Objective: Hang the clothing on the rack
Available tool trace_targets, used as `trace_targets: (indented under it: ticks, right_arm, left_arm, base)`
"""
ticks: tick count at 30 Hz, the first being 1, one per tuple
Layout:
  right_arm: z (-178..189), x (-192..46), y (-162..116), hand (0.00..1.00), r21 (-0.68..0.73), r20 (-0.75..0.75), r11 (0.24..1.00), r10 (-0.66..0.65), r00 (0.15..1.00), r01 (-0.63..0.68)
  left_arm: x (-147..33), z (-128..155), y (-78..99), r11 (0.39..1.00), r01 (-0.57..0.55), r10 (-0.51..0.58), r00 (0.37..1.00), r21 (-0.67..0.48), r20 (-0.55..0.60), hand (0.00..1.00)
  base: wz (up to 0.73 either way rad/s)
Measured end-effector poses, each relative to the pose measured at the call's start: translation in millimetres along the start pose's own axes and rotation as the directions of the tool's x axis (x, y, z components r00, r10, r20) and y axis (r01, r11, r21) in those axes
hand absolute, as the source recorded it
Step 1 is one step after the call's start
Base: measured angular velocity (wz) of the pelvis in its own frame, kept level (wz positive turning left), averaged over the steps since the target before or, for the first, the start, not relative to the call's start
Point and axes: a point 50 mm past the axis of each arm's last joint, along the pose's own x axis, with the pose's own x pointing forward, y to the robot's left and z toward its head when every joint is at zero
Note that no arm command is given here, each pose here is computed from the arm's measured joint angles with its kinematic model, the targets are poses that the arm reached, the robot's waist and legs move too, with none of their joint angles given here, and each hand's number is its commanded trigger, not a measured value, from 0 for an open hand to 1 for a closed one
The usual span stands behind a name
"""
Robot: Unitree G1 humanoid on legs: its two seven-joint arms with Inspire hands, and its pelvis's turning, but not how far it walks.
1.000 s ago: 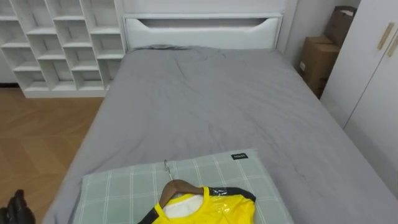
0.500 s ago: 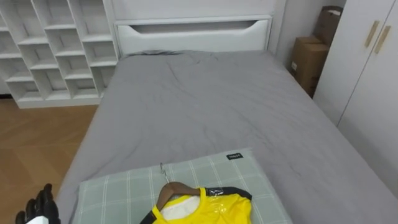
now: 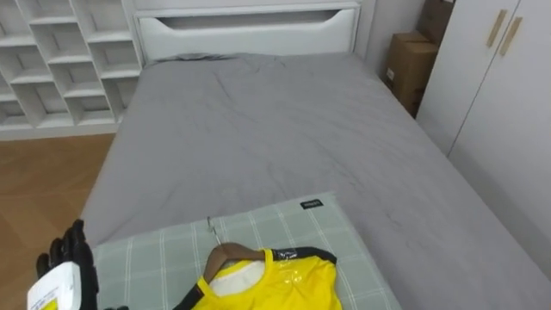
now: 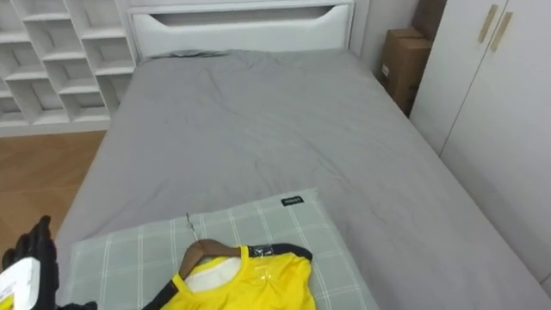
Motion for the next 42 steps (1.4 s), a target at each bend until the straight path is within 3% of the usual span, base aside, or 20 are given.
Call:
trace_targets:
  ticks: [10, 22, 32, 42]
  right_arm:
    - [0.4, 0.1, -5.2, 0.0, 0.005, -0.038, 1.0, -0.027, 0.999, 0.027]
    - [7.8, 2.4, -2.1, 0.0, -0.106, -0.067, 0.993, -0.057, 0.996, 0.05]
    - [14.3, 4.6, 3.5, 0.0, -0.124, -0.067, 0.991, -0.065, 0.996, 0.056]
    - [24.8, 6.6, 9.4, 0.0, -0.161, -0.046, 0.986, -0.049, 0.998, 0.041]
  left_arm:
    - [25.2, 31.1, -15.1, 0.995, 0.095, -0.097, 0.993, 0.02, 0.07, 0.0]
    - [33.1, 31.0, -20.4, 0.988, 0.146, -0.148, 0.988, 0.047, 0.039, 0.0]
    - [52.8, 44.8, -22.5, 0.974, 0.226, -0.227, 0.974, 0.029, 0.024, 0.0]
    - [44.4, 36.5, -39.3, 0.929, 0.37, -0.37, 0.928, -0.01, -0.052, 0.0]
  base:
    - [-0.07]
    - [0.01]
    - [-0.01]
    - [-0.04]
